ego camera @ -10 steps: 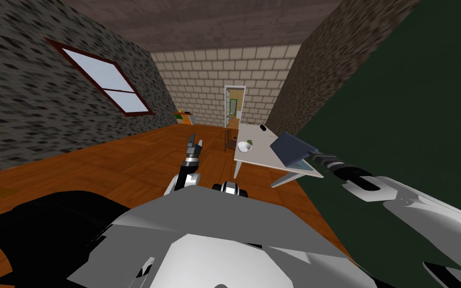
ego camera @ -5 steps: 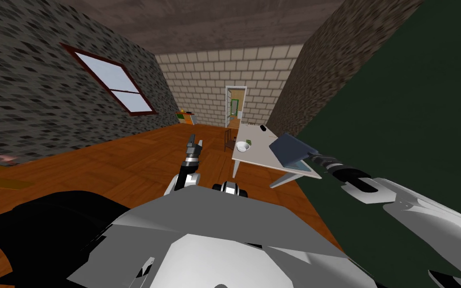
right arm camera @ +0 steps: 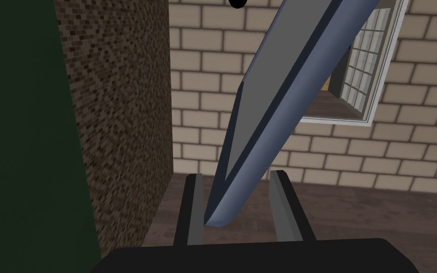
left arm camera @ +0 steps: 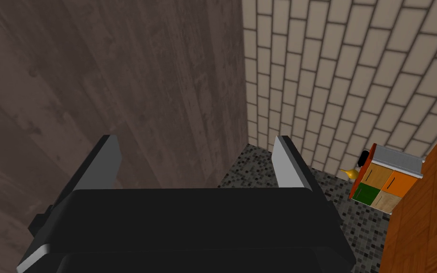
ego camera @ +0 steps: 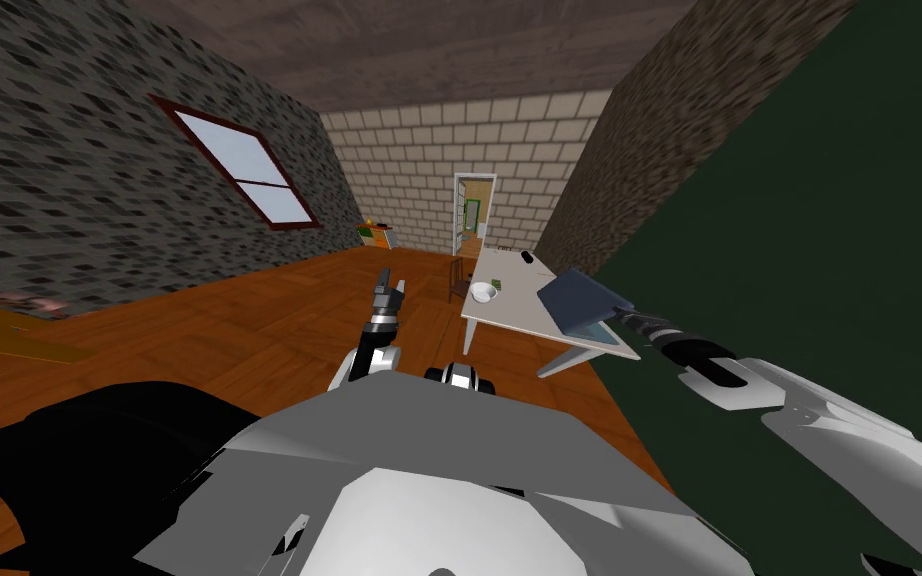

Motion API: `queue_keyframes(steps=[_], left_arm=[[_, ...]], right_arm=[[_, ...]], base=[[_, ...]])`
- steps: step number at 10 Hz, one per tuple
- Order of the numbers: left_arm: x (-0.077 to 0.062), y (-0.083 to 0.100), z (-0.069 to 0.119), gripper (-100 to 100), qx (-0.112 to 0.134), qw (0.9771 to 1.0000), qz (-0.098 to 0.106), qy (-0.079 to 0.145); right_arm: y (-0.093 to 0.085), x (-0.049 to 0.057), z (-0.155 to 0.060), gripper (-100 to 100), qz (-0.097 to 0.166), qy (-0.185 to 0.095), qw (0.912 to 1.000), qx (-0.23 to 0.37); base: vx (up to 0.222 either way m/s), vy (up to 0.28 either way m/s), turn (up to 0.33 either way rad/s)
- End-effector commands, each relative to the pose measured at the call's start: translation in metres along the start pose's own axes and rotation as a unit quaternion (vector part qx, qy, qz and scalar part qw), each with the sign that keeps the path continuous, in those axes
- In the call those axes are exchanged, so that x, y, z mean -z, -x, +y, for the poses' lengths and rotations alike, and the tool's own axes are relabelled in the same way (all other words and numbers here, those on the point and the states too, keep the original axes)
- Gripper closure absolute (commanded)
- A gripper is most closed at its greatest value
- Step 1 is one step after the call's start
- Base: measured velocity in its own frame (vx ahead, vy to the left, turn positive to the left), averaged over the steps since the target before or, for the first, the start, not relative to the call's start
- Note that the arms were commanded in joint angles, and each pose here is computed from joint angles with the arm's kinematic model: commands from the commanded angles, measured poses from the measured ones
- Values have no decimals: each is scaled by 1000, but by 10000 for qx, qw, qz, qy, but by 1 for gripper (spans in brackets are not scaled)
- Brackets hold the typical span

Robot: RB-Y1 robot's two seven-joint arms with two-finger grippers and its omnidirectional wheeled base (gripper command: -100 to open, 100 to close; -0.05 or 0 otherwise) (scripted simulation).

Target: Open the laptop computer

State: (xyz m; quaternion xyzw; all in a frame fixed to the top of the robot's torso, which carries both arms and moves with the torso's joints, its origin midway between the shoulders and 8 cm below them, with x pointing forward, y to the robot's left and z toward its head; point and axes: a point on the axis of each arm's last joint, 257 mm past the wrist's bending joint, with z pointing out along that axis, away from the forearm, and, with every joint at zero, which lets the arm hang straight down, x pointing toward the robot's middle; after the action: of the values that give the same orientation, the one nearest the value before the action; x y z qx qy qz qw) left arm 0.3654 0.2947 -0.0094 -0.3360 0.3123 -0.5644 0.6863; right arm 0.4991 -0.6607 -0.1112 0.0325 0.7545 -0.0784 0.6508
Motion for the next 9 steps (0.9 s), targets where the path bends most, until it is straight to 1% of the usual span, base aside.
queue_keyframes(steps=[1, 3, 4, 5, 6, 8, 9], left_arm=[[0, 0, 0, 0, 0, 10000, 0, 0], [0, 0, 0, 0, 0, 10000, 0, 0], [0, 0, 0, 0, 0, 10000, 0, 0], [0, 0, 0, 0, 0, 10000, 0, 0], [0, 0, 0, 0, 0, 10000, 0, 1], [0, 0, 0, 0, -3, 10000, -1, 3], [0, 0, 0, 0, -3, 10000, -1, 3]], right_arm=[[-16, 4, -1, 100, 106, -54, 9996, -247], [-24, 10, -1, 100, 140, -137, 9984, -522], [-24, 10, -1, 100, 138, -139, 9978, -633], [-13, 7, 0, 100, 49, -101, 9984, -561], [-22, 8, 15, 100, 85, 126, 9971, -746], [-43, 14, 41, 100, 219, 483, 9931, -1047], [-42, 14, 44, 100, 209, 539, 9928, -1048]], base=[[-27, -75, 32], [-35, -96, 80], [-23, -95, 54], [-10, -30, 14], [77, -36, -232], [273, -54, -384], [169, -18, -196]])
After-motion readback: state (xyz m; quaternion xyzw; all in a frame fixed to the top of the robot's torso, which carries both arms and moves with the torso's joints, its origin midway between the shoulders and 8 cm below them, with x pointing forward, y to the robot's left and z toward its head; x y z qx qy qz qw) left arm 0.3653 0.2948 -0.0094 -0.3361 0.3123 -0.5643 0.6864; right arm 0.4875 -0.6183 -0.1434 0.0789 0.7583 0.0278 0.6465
